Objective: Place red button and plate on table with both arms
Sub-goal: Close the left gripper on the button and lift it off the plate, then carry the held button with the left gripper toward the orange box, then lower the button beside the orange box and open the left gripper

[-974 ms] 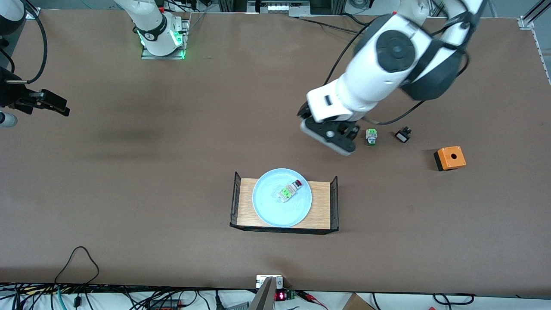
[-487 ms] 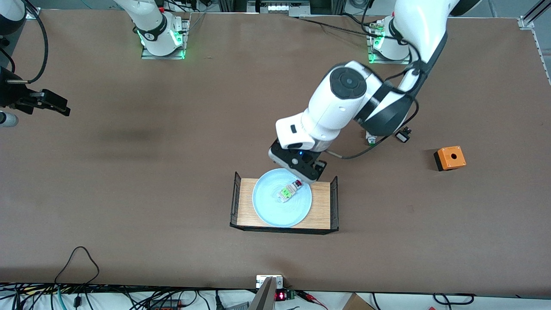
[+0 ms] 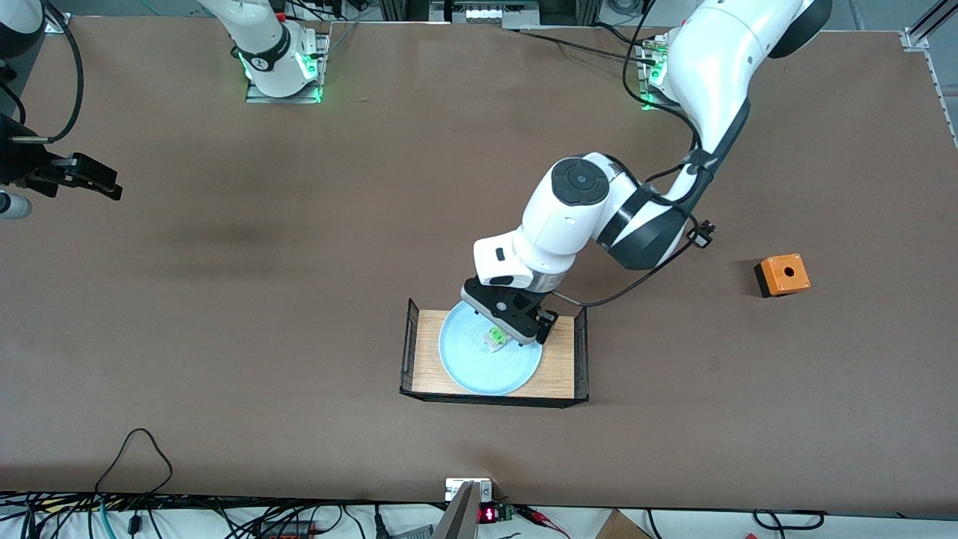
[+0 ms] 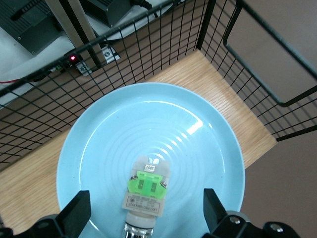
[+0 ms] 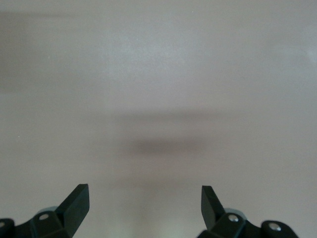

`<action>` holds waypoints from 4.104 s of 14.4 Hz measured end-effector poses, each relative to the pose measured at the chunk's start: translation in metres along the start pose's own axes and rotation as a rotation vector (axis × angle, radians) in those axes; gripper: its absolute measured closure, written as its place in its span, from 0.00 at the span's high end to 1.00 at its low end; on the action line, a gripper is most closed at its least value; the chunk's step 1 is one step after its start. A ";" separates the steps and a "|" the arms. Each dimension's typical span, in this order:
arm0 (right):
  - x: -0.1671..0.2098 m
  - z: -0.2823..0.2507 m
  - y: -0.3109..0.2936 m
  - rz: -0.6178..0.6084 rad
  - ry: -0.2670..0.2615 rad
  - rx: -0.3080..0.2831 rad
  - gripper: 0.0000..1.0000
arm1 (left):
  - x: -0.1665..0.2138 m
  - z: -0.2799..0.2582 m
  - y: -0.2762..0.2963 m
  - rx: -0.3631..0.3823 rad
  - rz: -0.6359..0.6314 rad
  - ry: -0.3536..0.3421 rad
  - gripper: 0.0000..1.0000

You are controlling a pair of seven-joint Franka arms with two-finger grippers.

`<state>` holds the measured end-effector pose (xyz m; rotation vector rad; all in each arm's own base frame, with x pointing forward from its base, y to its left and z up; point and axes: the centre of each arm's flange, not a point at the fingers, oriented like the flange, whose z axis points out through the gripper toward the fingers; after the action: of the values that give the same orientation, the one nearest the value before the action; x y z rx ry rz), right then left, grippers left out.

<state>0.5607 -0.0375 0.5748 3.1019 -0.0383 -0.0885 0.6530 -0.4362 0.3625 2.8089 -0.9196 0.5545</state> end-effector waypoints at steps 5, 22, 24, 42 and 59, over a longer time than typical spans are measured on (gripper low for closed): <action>-0.001 -0.002 0.000 -0.005 0.004 0.000 1.00 | -0.003 0.016 0.005 0.014 0.032 0.016 1.00; -0.001 -0.003 -0.001 -0.005 0.005 0.004 1.00 | -0.004 0.022 0.001 0.012 0.026 0.027 0.41; -0.001 -0.003 -0.001 -0.005 0.005 0.004 1.00 | 0.004 0.005 0.002 -0.011 -0.007 0.040 0.41; -0.001 -0.004 -0.001 -0.004 0.008 0.004 1.00 | -0.098 -0.153 -0.214 -0.056 0.189 -0.554 0.41; 0.003 0.003 -0.022 0.077 -0.020 0.036 1.00 | -0.317 0.042 -0.324 -0.153 0.393 -0.381 0.41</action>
<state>0.5636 -0.0154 0.5712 3.1310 -0.1614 -0.1176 0.6213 -0.0127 0.1982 2.6476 -1.5311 -0.0261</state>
